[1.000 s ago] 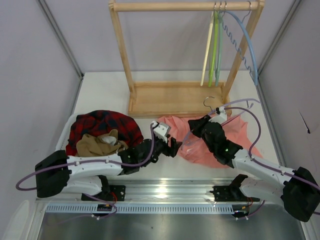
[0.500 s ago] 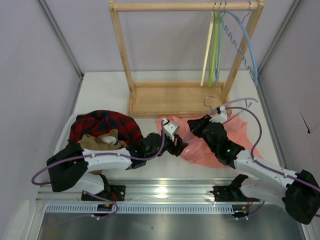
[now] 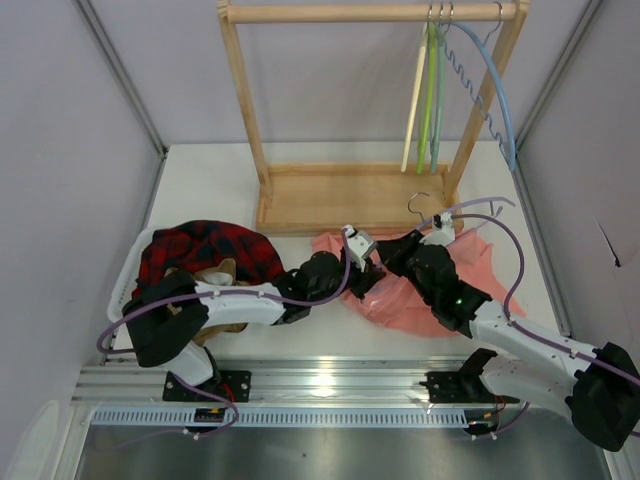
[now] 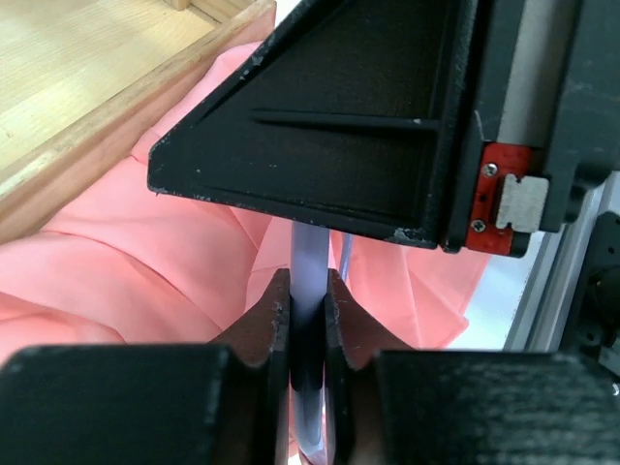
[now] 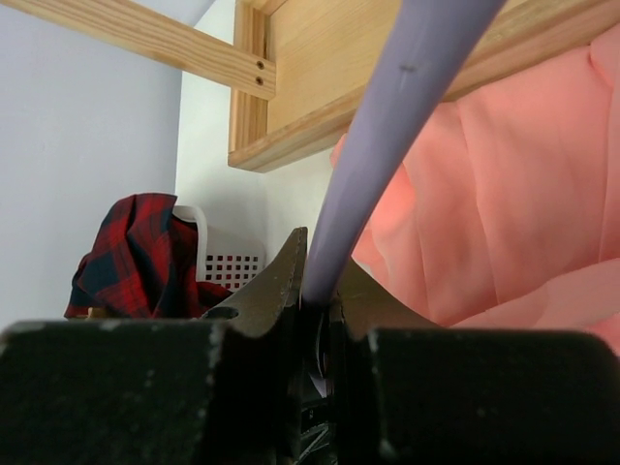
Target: Place the skirt on the hanger
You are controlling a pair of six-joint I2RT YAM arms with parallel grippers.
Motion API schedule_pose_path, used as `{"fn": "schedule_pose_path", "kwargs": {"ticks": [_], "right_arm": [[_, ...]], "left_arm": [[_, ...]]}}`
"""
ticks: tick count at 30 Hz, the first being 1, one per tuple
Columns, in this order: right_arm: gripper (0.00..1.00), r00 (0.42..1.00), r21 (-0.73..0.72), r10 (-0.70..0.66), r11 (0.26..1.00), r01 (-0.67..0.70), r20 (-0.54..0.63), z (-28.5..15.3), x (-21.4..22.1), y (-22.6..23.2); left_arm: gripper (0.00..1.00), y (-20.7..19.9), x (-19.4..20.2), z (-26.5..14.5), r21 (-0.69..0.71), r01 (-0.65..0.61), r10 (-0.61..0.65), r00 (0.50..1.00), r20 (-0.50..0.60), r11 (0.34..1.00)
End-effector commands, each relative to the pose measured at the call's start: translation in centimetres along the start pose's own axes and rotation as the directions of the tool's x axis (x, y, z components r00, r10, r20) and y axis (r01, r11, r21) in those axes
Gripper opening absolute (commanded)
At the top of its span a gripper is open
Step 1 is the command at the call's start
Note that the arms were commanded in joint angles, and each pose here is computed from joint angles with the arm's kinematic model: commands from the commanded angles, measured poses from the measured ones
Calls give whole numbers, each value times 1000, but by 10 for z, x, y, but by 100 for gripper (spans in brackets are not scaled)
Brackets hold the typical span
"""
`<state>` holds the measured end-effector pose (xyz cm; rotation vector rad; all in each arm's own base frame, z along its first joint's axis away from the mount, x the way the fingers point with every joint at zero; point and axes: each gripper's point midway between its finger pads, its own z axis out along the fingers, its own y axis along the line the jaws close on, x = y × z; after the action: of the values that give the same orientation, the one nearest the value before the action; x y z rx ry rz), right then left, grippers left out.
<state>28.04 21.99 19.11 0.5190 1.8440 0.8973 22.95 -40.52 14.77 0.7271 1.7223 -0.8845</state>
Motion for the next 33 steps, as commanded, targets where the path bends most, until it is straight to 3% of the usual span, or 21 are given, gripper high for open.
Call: {"fn": "schedule_pose_path", "kwargs": {"ticks": [1, 3, 6, 12, 14, 19, 22, 25, 33], "right_arm": [[0, 1000, -66, 21, 998, -19, 16, -4, -11, 23], [0, 1000, -37, 7, 999, -8, -3, -5, -7, 17], [18, 1000, 9, -5, 1000, 5, -24, -10, -5, 8], [44, 1000, 39, -8, 999, 9, -29, -40, -19, 2], [48, 999, 40, -7, 999, 9, -49, -48, -20, 1], [46, 994, 23, -38, 999, 40, -101, -68, -18, 2], [43, 978, 55, -95, 993, 107, -187, -72, 7, -24], [39, 957, -4, -138, 990, 141, -256, -72, 35, -36], [35, 933, 24, -236, 968, 251, -272, -60, 60, -59]], "left_arm": [[6, 5, -30, 7, 6, 12, -13, 995, 94, 1000], [0, 4, -32, 6, 28, 25, -28, 994, 103, 999], [0, 8, -30, 3, 38, 44, -48, 993, 112, 998], [0, 10, -28, 1, 50, 44, -50, 991, 121, 998], [0, 9, -27, 2, 55, 36, -42, 992, 120, 998], [0, 12, -22, 1, 47, 27, -32, 993, 110, 999], [0, 13, -28, 1, 39, 23, -28, 992, 121, 999], [0, 13, -29, 0, 40, 26, -31, 992, 122, 999], [0, 11, -28, -3, 50, 27, -32, 993, 115, 998]]}}
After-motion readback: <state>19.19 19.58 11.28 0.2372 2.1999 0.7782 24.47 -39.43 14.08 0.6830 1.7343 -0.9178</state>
